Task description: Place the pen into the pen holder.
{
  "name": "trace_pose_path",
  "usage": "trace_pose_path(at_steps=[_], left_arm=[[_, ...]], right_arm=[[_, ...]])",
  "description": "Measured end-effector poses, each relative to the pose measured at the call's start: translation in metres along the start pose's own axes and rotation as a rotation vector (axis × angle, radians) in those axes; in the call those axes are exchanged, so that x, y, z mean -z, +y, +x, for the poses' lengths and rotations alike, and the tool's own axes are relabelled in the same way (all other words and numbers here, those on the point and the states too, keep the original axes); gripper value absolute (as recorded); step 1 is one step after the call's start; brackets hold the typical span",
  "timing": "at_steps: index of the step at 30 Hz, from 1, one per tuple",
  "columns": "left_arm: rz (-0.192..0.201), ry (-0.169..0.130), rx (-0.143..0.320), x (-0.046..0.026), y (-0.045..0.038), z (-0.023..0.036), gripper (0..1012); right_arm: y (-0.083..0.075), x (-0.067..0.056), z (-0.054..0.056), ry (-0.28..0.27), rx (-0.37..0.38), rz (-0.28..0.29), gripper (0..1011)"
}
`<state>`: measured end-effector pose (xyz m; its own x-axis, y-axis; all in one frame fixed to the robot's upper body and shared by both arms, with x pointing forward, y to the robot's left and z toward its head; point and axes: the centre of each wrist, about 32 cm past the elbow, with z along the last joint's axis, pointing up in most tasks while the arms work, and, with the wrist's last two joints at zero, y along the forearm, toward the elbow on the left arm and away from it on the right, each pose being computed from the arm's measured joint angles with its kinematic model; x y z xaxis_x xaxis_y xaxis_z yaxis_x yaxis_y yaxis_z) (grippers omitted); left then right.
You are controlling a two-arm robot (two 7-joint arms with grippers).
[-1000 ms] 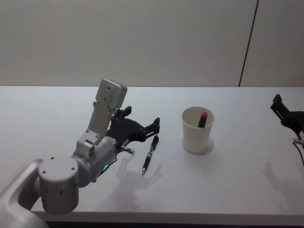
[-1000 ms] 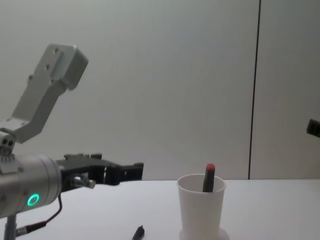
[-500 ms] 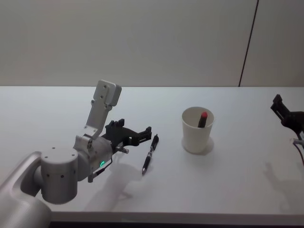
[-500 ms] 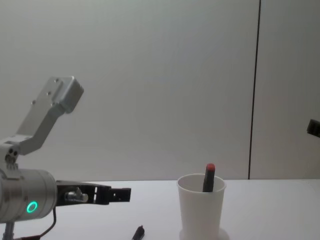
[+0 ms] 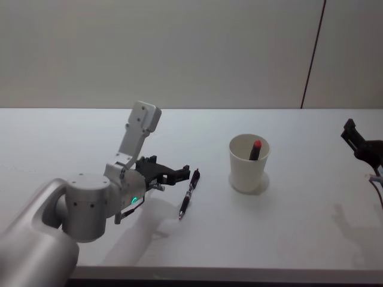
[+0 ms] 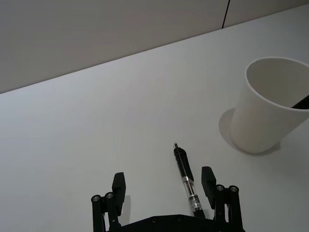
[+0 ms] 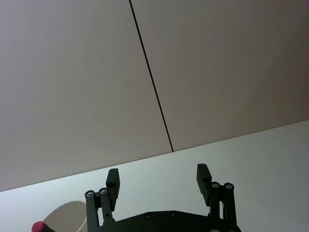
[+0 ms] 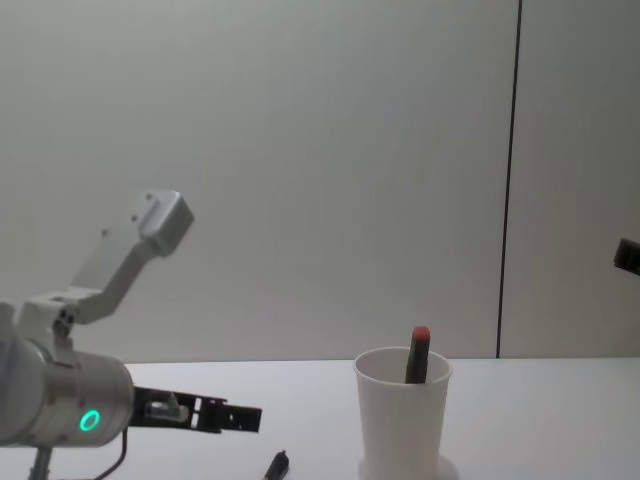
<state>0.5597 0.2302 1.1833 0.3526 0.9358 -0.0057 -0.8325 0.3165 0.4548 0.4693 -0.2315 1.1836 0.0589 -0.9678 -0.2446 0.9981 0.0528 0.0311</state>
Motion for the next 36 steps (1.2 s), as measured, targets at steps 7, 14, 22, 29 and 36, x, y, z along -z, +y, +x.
trace_pose_path(at_steps=[7,14,22,29,36], left_arm=[[0.044,-0.023,-0.004,-0.0011,-0.0123,-0.0020,1000],[0.079,-0.044,-0.002,-0.0015,-0.0222,-0.0052,1000],[0.112,-0.061,0.000,-0.0011,-0.0295,-0.0089,1000],[0.143,-0.069,0.001,0.0019,-0.0338,-0.0123,1000],[0.166,-0.072,0.000,0.0061,-0.0359,-0.0149,1000]], right_arm=[[0.000,0.000,0.000,0.000,0.000,0.000,1002],[0.000,0.000,0.000,0.000,0.000,0.000,1002],[0.000,0.000,0.000,0.000,0.000,0.000,1002],[0.000,0.000,0.000,0.000,0.000,0.000,1002],[0.000,0.000,0.000,0.000,0.000,0.000,1002]])
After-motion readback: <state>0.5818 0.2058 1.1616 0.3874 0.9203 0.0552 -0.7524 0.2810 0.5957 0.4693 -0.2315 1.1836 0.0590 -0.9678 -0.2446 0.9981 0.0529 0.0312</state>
